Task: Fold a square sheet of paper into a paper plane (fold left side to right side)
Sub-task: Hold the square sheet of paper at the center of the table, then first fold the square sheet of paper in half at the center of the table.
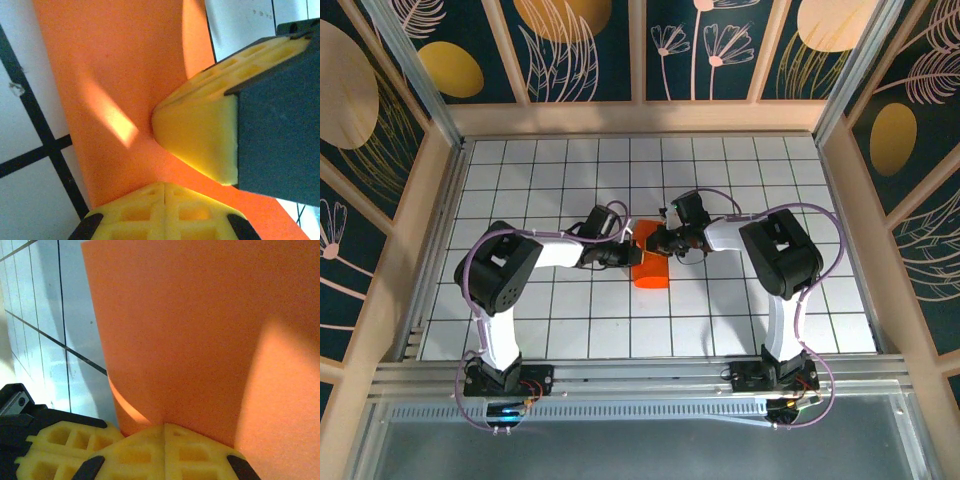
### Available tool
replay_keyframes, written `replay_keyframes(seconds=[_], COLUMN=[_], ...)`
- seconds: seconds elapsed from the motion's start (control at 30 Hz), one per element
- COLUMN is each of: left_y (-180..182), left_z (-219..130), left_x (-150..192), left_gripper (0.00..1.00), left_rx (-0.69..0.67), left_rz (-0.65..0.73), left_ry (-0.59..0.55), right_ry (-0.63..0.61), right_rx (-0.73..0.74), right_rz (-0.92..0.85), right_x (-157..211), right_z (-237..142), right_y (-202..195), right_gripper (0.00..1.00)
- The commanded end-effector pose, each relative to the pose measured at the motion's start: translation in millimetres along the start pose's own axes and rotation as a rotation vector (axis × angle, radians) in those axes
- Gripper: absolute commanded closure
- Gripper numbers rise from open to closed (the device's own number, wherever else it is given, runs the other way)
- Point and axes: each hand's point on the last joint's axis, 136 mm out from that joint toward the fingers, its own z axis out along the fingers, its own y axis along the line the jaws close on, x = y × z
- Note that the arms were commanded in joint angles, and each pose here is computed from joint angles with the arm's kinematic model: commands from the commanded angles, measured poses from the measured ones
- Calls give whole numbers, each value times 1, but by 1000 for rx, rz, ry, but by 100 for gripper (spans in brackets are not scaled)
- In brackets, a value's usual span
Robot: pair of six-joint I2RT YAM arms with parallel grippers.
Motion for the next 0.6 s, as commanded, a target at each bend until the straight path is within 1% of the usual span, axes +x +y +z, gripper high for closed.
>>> replay_keyframes(seconds=[0.0, 0.23, 0.33, 0.43, 0.57], left_y=[33, 33, 36, 30, 11], left_z=[-4, -13, -17, -21, -29], left_x=[53, 92, 100, 92, 62], left_gripper=[97, 97, 97, 97, 97], left_rx=[-89, -60, -69, -65, -28], left_rz=[-76, -126, -136, -133, -119], left_ry=[123, 163, 161, 136, 78], right_ry=[32, 48, 47, 47, 46], right_rx=[115, 142, 138, 138, 139], right_rz=[79, 93, 87, 82, 78], right_x=[18, 27, 27, 26, 27], right_z=[2, 2, 2, 1, 0], right_y=[-38, -49, -47, -46, -45], right_gripper=[100, 100, 100, 100, 100])
